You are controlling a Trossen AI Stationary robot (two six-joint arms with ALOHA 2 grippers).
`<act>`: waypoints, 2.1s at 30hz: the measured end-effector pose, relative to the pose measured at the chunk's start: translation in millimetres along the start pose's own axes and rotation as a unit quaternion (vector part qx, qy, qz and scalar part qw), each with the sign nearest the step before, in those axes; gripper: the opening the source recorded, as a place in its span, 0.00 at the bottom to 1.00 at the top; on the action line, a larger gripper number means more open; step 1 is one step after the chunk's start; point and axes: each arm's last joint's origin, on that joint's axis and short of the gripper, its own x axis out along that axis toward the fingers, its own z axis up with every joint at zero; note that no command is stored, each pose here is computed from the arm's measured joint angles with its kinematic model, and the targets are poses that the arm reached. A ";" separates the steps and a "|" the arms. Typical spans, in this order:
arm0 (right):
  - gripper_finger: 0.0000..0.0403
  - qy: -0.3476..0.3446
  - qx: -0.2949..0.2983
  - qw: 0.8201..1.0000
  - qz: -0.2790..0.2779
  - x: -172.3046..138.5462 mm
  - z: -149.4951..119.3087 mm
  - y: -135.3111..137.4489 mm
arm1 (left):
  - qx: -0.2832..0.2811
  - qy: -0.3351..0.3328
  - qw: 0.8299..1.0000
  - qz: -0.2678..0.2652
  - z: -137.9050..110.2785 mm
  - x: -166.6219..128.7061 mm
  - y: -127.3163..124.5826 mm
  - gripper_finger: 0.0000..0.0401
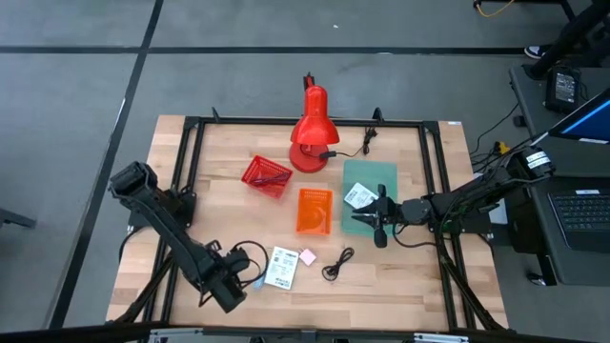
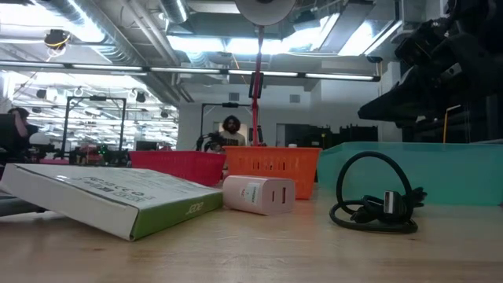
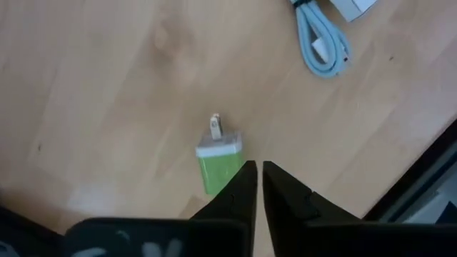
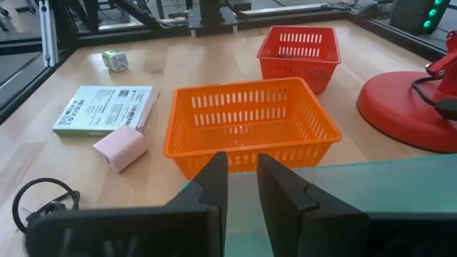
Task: Pick and place items into bin
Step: Put the green charger adapter into the orange bin
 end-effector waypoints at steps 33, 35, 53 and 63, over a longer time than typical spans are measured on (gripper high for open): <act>0.15 0.009 0.012 1.000 -0.002 0.0 -1.9 -0.4 | -0.028 0.005 0.997 0.073 -23.0 29.7 -6.4 0.51; 0.15 0.009 0.012 1.000 -0.002 0.0 -1.9 -0.4 | -0.034 0.005 0.996 0.078 -23.5 32.3 -4.5 0.51; 0.15 0.010 0.019 1.000 -0.002 0.0 -2.0 -0.4 | -0.041 0.017 0.997 0.064 -29.7 72.6 12.1 0.49; 0.15 0.012 0.018 1.000 -0.002 0.0 -2.4 -0.5 | 0.014 0.014 0.998 0.057 -28.9 70.7 9.7 0.36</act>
